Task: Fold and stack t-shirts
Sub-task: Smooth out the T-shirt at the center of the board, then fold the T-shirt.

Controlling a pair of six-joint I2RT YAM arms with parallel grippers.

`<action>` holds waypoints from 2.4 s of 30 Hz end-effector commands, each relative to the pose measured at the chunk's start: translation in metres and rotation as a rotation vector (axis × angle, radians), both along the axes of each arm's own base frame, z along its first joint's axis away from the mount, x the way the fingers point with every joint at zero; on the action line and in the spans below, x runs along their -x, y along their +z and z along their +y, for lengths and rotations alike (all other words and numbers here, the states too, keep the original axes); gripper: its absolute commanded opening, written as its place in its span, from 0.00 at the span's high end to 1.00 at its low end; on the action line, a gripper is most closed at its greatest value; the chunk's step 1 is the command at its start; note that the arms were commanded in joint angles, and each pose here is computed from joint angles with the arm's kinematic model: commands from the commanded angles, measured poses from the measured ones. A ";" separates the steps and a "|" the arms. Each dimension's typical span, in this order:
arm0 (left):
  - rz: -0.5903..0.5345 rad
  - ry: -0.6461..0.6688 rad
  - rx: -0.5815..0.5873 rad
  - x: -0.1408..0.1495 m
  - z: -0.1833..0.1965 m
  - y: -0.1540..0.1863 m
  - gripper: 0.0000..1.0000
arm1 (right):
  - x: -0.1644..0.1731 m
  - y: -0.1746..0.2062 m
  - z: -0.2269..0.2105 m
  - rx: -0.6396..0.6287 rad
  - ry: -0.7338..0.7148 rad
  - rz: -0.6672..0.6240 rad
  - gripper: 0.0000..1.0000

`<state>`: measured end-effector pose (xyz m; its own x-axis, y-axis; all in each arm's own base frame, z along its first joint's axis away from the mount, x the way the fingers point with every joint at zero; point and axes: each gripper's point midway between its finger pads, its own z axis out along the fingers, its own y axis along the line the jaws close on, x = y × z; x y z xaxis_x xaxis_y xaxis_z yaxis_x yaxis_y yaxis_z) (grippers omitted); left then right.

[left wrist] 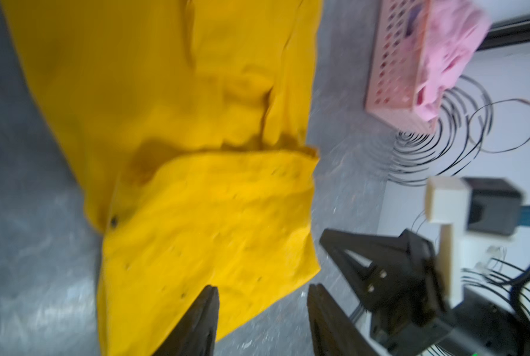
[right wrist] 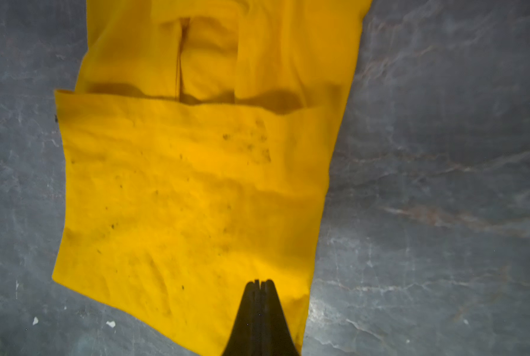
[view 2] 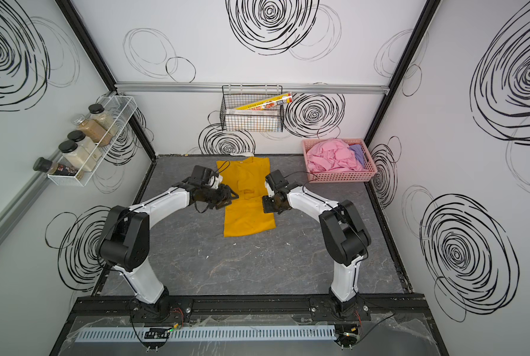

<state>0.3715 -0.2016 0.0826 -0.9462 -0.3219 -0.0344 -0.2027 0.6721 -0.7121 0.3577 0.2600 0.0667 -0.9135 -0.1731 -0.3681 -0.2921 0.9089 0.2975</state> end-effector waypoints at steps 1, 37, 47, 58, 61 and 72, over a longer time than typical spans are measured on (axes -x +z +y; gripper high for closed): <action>0.037 -0.042 0.114 0.024 -0.009 -0.003 0.47 | 0.017 -0.002 0.014 -0.074 0.027 0.036 1.00; 0.220 -0.018 -0.059 0.100 0.045 -0.048 0.41 | 0.051 -0.021 -0.068 0.247 -0.133 0.033 0.58; 0.306 -0.006 -0.053 0.112 0.032 -0.081 0.40 | 0.067 -0.051 -0.058 0.182 -0.096 0.106 0.45; 0.316 0.000 -0.109 0.097 0.016 -0.097 0.43 | 0.068 -0.053 -0.049 0.139 -0.072 0.123 0.49; 0.322 0.005 -0.125 0.096 0.018 -0.100 0.45 | 0.064 -0.036 -0.045 0.114 -0.072 0.096 0.49; 0.336 0.001 -0.150 0.095 0.021 -0.104 0.67 | 0.058 -0.012 -0.039 0.067 -0.071 0.065 0.51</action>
<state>0.2935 -0.2064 0.0184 -0.9365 -0.2792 0.2121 -0.3480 0.6659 -0.6599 0.2917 0.2150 0.0265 -0.9576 -0.1455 -0.2485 -0.2021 0.9543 0.2201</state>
